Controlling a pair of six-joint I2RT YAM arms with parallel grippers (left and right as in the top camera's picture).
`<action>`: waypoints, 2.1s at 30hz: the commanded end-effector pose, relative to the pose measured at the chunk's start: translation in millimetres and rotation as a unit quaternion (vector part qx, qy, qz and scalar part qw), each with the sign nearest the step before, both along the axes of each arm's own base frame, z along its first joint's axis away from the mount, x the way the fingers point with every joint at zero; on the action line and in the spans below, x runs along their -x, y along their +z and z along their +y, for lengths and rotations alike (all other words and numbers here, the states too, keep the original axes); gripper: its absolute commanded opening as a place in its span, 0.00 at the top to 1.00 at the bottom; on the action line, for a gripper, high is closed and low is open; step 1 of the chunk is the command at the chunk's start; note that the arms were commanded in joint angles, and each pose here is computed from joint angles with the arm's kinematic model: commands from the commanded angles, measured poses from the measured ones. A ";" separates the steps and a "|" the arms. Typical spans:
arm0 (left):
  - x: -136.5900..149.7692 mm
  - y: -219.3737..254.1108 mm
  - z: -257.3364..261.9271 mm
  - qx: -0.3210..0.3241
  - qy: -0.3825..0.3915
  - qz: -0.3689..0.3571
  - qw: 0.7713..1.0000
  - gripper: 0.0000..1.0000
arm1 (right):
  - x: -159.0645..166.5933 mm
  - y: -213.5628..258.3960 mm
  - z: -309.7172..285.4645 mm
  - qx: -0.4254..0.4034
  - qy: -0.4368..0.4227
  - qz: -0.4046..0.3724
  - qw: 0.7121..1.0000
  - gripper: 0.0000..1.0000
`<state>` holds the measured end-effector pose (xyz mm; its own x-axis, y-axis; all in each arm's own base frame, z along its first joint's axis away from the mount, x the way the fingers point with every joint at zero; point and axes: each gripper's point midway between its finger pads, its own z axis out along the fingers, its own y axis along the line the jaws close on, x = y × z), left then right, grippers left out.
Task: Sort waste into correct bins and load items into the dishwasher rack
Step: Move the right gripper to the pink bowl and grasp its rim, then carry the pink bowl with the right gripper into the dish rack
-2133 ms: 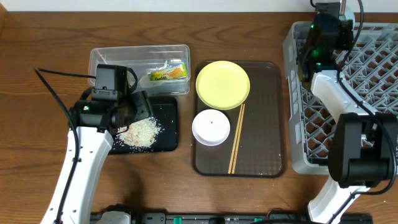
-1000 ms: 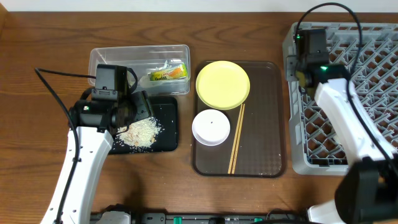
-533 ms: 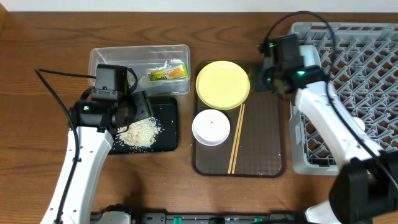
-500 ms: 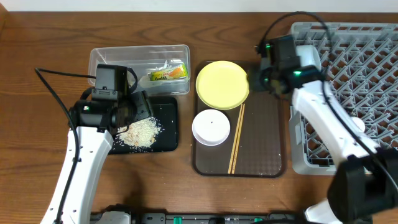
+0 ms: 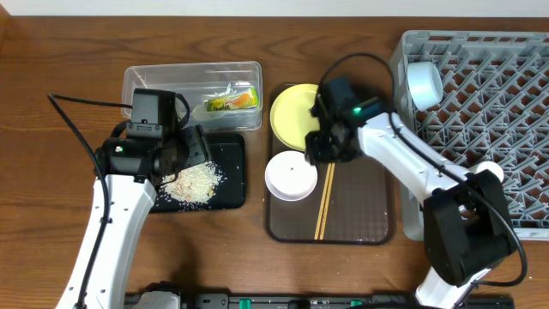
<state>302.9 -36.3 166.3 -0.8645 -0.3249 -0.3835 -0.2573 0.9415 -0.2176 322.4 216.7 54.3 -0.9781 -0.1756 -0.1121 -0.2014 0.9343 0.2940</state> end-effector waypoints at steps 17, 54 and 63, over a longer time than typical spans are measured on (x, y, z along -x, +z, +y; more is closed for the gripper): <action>3.4 -4.3 3.7 -0.004 0.011 0.011 1.000 0.31 | 19.4 -38.3 8.7 0.103 -0.036 0.008 0.994 0.98; 3.6 -4.4 3.7 -0.004 0.011 0.011 1.000 0.31 | -148.5 225.2 -383.1 0.523 -0.288 -0.415 0.686 0.99; 3.7 -4.4 3.7 -0.004 0.010 0.011 1.000 0.31 | -160.5 196.4 -417.0 0.605 -0.302 -0.378 0.633 0.99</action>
<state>299.5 -36.0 163.1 -0.8709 -0.3243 -0.3693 -0.2611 0.9419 -0.2114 489.7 -186.8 258.5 -0.5772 -0.2050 -0.7905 0.6695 0.4355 -0.6018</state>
